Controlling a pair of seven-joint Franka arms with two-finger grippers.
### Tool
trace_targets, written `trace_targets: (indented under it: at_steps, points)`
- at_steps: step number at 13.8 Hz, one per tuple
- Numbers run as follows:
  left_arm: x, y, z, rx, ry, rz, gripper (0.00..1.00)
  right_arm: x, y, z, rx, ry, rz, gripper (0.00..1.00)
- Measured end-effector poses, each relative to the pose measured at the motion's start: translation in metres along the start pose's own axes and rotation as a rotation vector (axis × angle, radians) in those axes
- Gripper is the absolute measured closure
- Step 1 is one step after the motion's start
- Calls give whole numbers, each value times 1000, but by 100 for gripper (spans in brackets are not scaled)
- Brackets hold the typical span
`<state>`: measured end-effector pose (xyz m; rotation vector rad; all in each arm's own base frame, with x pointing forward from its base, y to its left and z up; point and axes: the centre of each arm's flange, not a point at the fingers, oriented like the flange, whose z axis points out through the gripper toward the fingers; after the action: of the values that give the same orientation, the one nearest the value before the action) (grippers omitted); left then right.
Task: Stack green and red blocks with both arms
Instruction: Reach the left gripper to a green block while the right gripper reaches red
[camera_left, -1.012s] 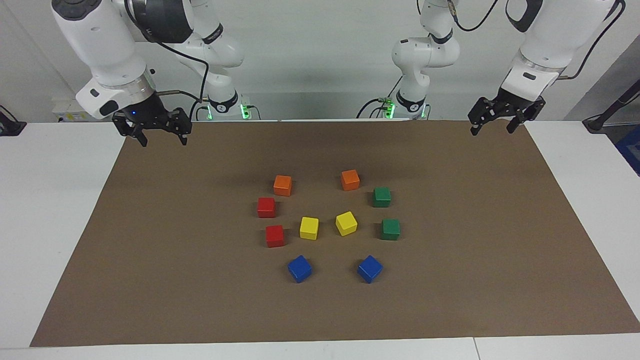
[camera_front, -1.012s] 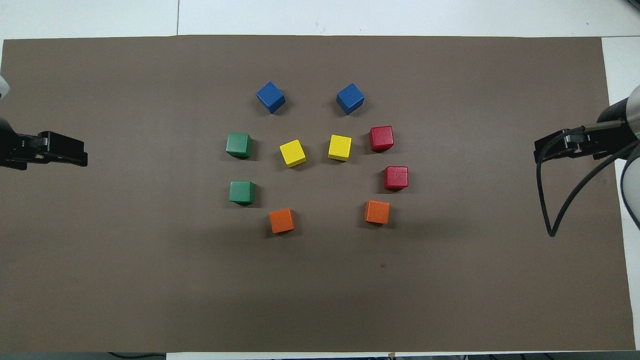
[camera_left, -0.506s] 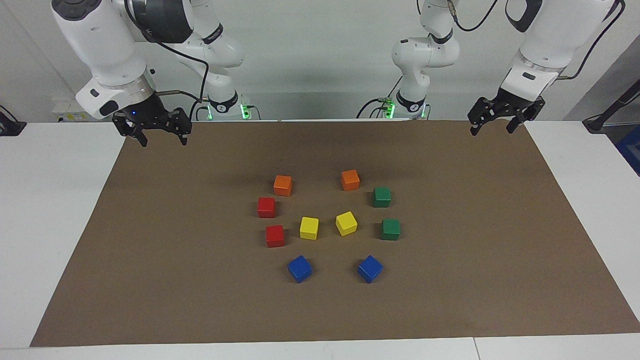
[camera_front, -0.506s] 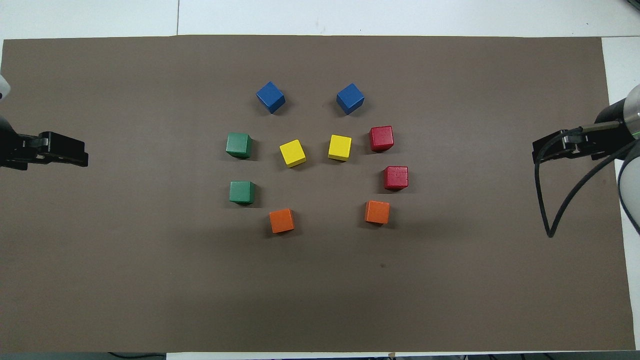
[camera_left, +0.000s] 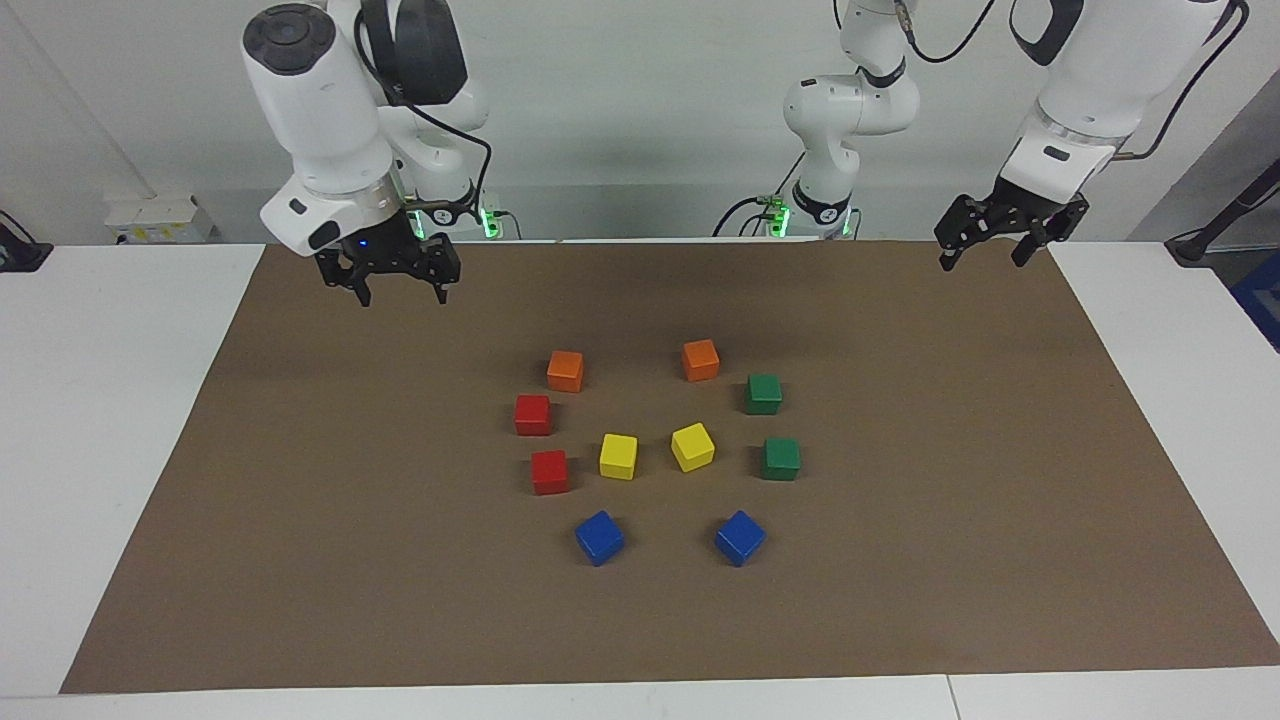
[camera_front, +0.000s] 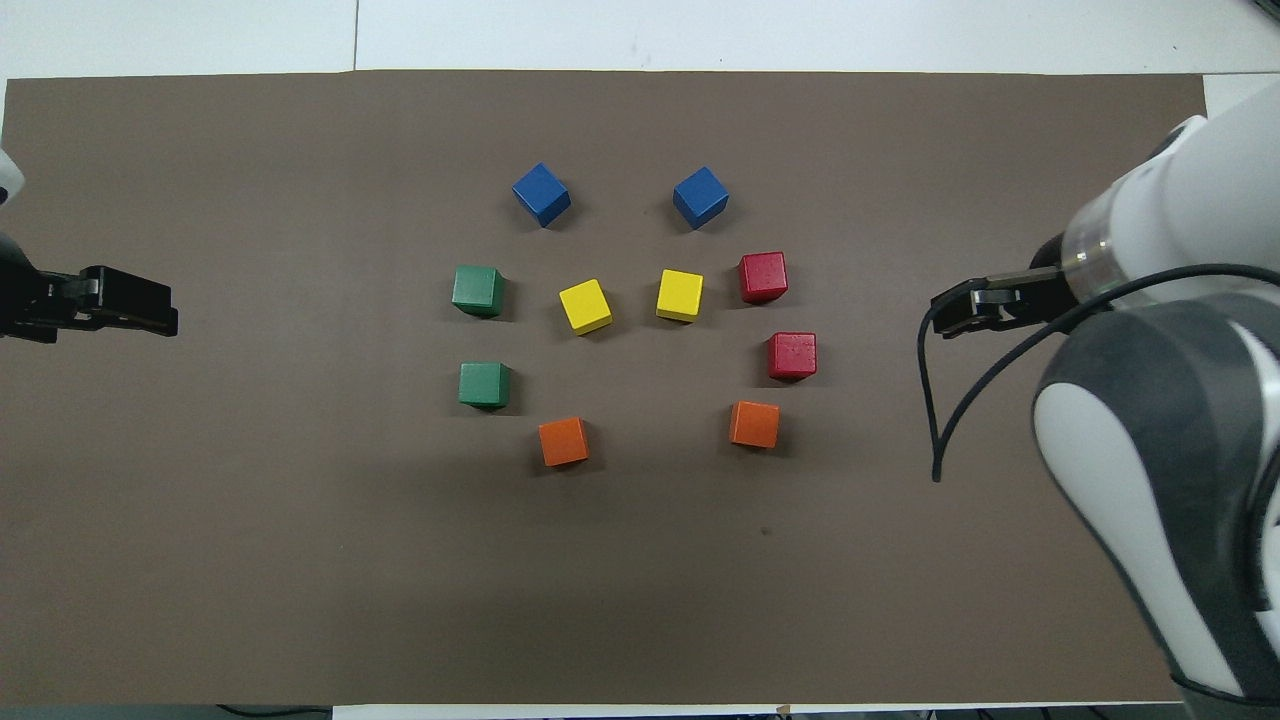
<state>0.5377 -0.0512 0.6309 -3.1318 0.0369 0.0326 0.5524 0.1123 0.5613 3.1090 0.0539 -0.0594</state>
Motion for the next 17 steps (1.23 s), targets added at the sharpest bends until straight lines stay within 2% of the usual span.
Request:
trace_targets:
  at_steps: [4, 8, 12, 17]
  points:
    - [-3, 2, 0, -4, -1, 2, 0, 1, -40, 48, 6, 22, 16, 0]
    - [-7, 40, 13, -40, 17, 65, 0, 4, -61, 105, 20, 47, 23, 0]
    - [-25, 94, 58, -47, 61, 140, 0, 4, -69, 143, 26, 48, 19, 0]
    - [-35, 120, 117, -43, 23, 182, 0, 8, -96, 171, 42, 61, 53, 0]
